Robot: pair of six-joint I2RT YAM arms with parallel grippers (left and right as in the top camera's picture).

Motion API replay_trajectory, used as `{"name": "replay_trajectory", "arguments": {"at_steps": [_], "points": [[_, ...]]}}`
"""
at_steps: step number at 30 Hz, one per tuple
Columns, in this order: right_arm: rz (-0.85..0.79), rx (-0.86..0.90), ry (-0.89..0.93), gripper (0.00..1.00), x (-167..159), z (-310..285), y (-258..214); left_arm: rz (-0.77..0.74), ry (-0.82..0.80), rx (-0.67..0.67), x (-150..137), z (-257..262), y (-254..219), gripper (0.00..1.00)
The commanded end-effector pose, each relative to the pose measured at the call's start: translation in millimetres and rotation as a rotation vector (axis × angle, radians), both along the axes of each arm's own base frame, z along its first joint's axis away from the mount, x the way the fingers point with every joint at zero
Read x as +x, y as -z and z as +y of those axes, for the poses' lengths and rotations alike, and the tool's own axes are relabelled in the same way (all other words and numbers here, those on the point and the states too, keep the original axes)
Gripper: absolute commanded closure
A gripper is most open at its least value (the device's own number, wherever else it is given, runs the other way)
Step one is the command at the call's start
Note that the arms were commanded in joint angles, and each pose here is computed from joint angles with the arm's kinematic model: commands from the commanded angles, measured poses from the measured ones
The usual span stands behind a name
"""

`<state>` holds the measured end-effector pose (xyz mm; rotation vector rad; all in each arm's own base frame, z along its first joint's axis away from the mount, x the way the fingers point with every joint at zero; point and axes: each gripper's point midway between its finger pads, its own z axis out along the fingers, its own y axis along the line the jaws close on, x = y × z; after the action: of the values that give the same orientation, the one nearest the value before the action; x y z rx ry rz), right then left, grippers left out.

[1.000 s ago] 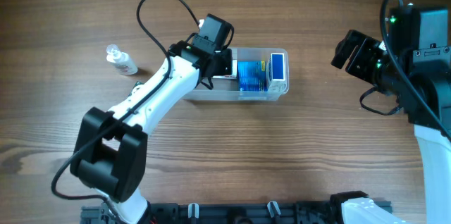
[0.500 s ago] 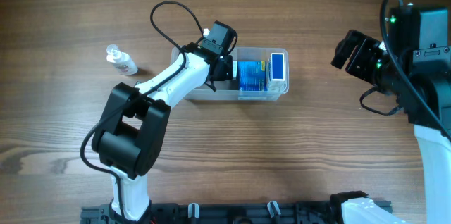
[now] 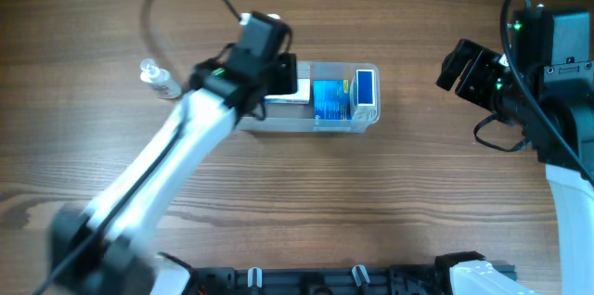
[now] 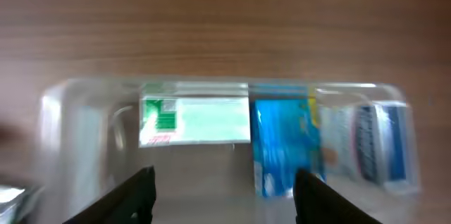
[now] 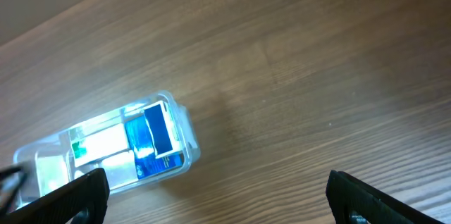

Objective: Pack container
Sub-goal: 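Release the Panadol box and move the left gripper to the Zam-Buk tin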

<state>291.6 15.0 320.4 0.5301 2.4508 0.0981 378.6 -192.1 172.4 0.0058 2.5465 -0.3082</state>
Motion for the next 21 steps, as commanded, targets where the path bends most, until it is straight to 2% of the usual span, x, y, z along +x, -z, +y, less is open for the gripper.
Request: {"name": "replay_trajectory", "arguments": {"at_steps": [1, 5, 11, 13, 16, 18, 21], "points": [[-0.010, 0.006, 0.015, 0.00, 1.4, -1.4, -3.6, -0.027, -0.087, 0.043, -35.2, 52.9, -47.8, 0.28], [-0.010, 0.006, 0.015, 0.00, 1.4, -1.4, -3.6, 0.068, -0.211, 0.173, -63.3, 112.2, -42.7, 0.20], [-0.010, 0.006, 0.015, 0.00, 1.5, -1.4, -3.6, 0.269, -0.356, 0.233, -92.8, 170.5, -18.5, 0.20], [-0.010, 0.006, 0.014, 0.00, 1.4, -1.4, -3.6, 0.294, -0.389, 0.221, -94.4, 180.1, -12.3, 0.17], [-0.010, 0.006, 0.015, 0.00, 1.4, -1.4, -3.6, 0.301, -0.404, 0.120, -87.2, 178.3, -4.5, 0.00], [-0.010, 0.006, 0.015, 0.00, 1.4, -1.4, -3.6, 0.299, -0.400, 0.047, -81.4, 173.8, -1.0, 0.00], [-0.010, 0.006, 0.015, 0.00, 1.5, -1.4, -3.6, 0.276, -0.439, 0.051, -73.7, 185.3, -0.8, 0.02]]}}
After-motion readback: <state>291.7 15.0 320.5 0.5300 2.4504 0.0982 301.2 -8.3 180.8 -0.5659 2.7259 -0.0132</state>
